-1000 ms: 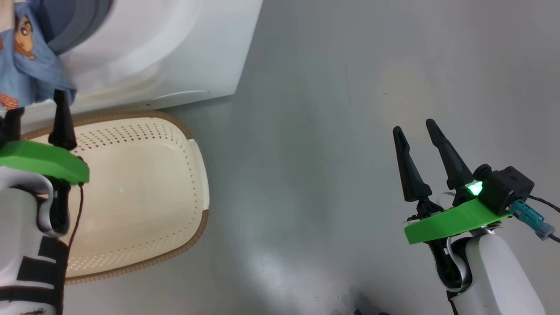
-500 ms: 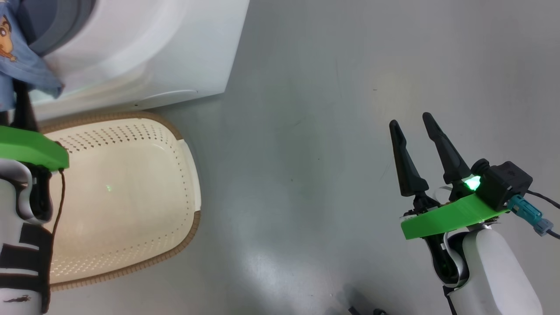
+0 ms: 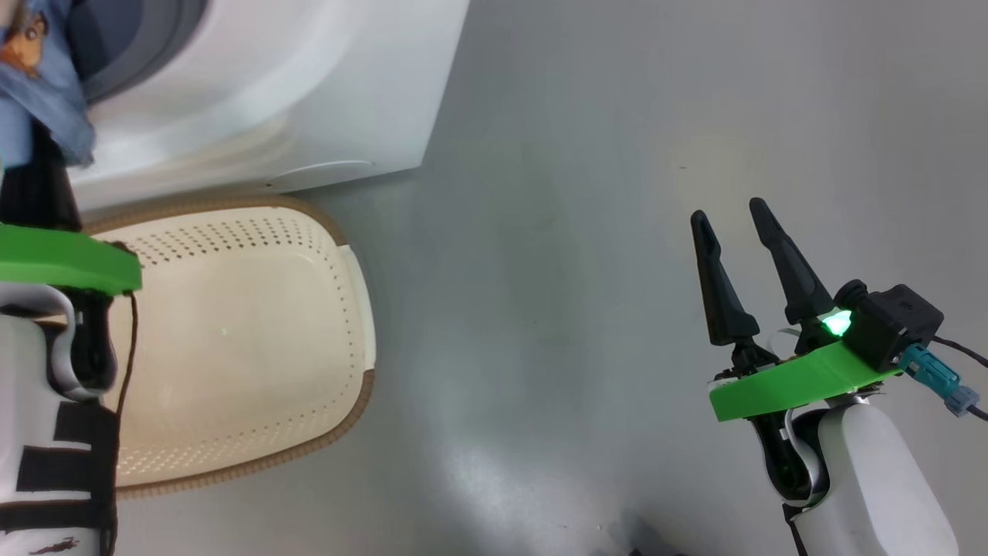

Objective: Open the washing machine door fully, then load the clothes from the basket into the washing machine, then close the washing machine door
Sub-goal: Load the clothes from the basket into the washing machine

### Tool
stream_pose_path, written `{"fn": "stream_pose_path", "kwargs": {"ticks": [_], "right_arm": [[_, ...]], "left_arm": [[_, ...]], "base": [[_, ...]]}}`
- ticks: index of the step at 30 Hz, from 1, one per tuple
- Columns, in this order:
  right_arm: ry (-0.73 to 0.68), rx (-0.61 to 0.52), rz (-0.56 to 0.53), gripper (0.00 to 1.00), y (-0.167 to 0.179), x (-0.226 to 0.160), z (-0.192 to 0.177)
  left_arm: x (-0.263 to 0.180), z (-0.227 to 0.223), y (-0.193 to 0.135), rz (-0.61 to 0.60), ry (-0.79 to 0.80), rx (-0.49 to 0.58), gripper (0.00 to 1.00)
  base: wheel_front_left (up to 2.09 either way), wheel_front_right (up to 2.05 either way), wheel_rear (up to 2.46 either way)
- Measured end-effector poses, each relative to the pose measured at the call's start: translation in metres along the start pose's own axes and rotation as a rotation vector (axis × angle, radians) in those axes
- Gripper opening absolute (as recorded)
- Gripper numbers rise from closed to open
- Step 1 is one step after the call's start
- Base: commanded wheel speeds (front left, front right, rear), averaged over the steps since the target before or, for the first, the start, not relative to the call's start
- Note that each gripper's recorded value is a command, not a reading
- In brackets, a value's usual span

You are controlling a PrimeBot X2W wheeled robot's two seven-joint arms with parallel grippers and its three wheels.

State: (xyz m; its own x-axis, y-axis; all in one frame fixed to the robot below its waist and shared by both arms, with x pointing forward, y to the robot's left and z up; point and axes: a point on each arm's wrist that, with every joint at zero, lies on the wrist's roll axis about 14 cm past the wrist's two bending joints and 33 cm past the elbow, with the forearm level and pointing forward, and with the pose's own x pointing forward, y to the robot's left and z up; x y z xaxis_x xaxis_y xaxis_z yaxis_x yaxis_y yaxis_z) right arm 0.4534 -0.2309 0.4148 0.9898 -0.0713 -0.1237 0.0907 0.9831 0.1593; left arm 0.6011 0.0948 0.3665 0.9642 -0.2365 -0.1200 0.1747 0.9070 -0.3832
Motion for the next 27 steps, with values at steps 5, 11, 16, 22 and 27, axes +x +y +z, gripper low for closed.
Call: {"fn": "stream_pose_path", "kwargs": {"ticks": [5,11,16,22,27], "right_arm": [[-0.002,0.008,0.015,1.0,0.006,0.003,-0.001],[-0.005,0.015,0.028,1.0,0.011,0.005,0.0],[-0.01,0.014,0.028,1.0,0.011,0.003,0.002],[-0.01,0.01,0.016,1.0,0.006,-0.002,0.004],[-0.01,0.004,0.005,1.0,0.002,-0.006,0.006]], "left_arm": [[-0.003,0.032,0.003,0.011,-0.097,0.003,0.0],[-0.005,0.05,0.002,-0.002,-0.14,0.054,0.0],[0.01,0.067,0.001,-0.017,-0.159,0.103,0.0],[0.037,0.089,-0.003,-0.033,-0.169,0.148,0.0],[0.058,0.099,-0.003,-0.031,-0.152,0.176,0.0]], "base": [[0.0,0.0,0.0],[0.0,0.0,0.0],[0.0,0.0,0.0],[0.0,0.0,0.0],[0.0,0.0,0.0]]}}
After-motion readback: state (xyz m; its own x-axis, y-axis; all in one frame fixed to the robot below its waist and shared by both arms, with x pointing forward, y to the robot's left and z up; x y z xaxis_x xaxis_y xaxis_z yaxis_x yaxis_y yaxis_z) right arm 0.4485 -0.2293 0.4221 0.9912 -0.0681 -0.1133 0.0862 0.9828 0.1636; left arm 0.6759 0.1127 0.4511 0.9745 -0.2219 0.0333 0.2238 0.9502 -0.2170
